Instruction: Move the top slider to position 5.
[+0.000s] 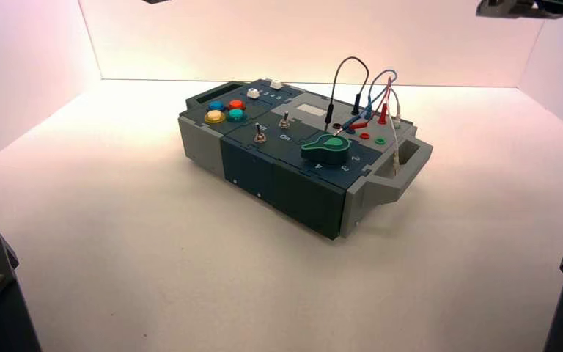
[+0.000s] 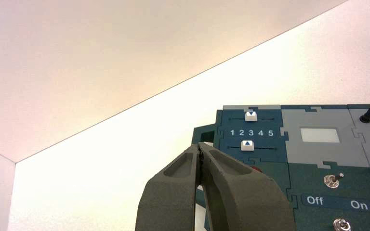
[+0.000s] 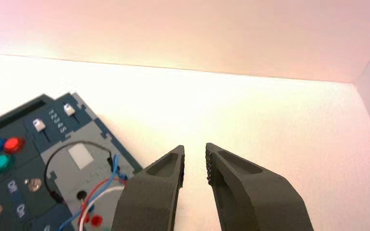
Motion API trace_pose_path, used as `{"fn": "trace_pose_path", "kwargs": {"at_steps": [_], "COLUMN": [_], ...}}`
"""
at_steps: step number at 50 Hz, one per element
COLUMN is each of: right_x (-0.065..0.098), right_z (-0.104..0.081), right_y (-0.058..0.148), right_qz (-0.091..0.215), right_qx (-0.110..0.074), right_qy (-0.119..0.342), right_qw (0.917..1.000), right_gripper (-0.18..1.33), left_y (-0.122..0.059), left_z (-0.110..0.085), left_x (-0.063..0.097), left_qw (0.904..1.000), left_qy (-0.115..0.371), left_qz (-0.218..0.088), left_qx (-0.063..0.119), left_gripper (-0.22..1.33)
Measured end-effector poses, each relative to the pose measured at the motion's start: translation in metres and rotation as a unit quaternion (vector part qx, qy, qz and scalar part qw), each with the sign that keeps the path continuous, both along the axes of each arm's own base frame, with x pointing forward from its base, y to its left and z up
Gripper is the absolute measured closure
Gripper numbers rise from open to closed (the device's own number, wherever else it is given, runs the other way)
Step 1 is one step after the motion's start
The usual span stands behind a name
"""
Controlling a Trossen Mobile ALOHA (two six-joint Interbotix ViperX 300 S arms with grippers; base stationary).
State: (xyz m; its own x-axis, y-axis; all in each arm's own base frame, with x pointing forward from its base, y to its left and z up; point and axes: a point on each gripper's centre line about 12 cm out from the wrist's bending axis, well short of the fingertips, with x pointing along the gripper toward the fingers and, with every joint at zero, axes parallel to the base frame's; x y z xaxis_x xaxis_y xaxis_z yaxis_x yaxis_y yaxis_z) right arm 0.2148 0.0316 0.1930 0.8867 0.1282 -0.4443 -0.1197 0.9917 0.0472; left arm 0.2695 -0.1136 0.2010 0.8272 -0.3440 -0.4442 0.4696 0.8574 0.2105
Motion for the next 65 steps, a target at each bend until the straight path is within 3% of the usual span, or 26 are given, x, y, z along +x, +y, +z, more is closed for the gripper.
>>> {"fn": "trace_pose_path", "kwargs": {"at_steps": [14, 28, 39, 50, 60, 65], "right_x": [-0.005, -0.013, -0.022, -0.031, -0.035, -0.038], "right_z": [0.014, 0.034, 0.044, 0.038, 0.041, 0.041], "right_y": [0.017, 0.021, 0.021, 0.021, 0.02, 0.02], "right_qz": [0.043, 0.059, 0.064, 0.072, 0.077, 0.083], "right_qx": [-0.002, -0.004, -0.003, -0.009, -0.013, -0.019], "right_qy": [0.024, 0.063, 0.08, 0.141, 0.138, 0.145], "right_qw": [0.9988, 0.9963, 0.9947, 0.9874, 0.9873, 0.9858], "right_gripper": [0.61, 0.6, 0.6, 0.6, 0.6, 0.6], "left_y": [-0.001, -0.007, -0.008, -0.008, -0.012, -0.014], "left_z": [0.0, 0.025, 0.021, 0.022, 0.027, 0.022], "left_x": [0.001, 0.012, 0.01, 0.01, 0.018, 0.022], "left_qw": [0.9995, 0.996, 0.9889, 0.9829, 0.979, 0.9731], "left_qy": [0.032, 0.088, 0.143, 0.174, 0.189, 0.209], "left_qz": [-0.001, 0.001, -0.002, -0.011, -0.017, -0.028], "left_qx": [0.01, 0.016, 0.039, 0.06, 0.073, 0.093], "left_gripper": [1.27, 1.27, 1.27, 1.27, 1.27, 1.27]}}
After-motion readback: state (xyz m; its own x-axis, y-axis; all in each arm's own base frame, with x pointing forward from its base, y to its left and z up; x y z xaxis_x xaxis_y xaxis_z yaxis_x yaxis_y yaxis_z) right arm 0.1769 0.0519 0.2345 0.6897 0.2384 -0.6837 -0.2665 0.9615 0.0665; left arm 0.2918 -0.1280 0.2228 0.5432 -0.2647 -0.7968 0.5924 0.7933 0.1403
